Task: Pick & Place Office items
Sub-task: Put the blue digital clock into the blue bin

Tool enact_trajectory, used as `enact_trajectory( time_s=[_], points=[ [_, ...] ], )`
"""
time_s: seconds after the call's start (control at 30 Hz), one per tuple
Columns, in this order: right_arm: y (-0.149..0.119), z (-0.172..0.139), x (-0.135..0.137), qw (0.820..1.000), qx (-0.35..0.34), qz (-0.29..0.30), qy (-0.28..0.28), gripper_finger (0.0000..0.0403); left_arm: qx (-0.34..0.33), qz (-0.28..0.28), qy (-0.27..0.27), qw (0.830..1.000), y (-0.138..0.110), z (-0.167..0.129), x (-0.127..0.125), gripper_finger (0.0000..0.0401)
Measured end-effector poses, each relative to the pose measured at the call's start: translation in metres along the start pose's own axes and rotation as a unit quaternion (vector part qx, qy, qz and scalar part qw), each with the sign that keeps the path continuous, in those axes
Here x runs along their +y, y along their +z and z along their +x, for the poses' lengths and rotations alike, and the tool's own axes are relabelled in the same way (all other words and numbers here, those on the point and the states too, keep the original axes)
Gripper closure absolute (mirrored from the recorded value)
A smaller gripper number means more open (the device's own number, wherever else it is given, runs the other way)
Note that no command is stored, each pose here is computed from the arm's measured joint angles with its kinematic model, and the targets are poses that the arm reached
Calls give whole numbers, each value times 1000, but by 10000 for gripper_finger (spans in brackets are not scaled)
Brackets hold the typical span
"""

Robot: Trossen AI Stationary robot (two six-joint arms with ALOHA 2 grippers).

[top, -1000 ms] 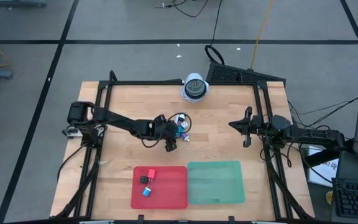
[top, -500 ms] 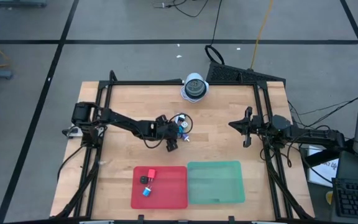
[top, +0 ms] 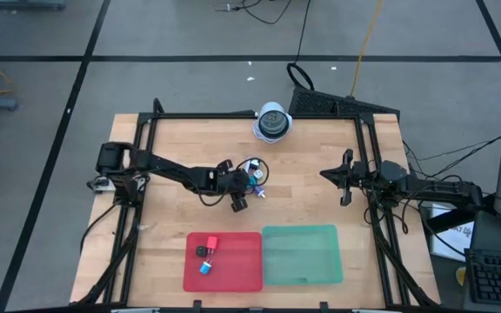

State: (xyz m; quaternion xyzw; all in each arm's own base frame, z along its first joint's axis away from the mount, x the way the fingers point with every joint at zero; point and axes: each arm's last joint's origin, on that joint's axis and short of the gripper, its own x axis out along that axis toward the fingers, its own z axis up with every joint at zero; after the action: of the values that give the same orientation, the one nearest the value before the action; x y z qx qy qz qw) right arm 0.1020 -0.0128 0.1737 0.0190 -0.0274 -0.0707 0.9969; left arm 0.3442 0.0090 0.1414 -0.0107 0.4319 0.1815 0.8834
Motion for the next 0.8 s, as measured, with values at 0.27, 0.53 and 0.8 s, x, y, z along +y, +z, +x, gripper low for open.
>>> enact_trajectory(
  time_s=[0.27,0.53,0.8],
  points=[
    [0,0,0,1000,0,0,0,398,-48,54,64,995,18,-51,13,233],
    [0,0,0,1000,1,0,0,401,-43,148,108,982,13,-104,14,245],
    [-1,0,0,1000,4,0,0,399,-50,193,157,967,9,-116,3,232]
  ],
)
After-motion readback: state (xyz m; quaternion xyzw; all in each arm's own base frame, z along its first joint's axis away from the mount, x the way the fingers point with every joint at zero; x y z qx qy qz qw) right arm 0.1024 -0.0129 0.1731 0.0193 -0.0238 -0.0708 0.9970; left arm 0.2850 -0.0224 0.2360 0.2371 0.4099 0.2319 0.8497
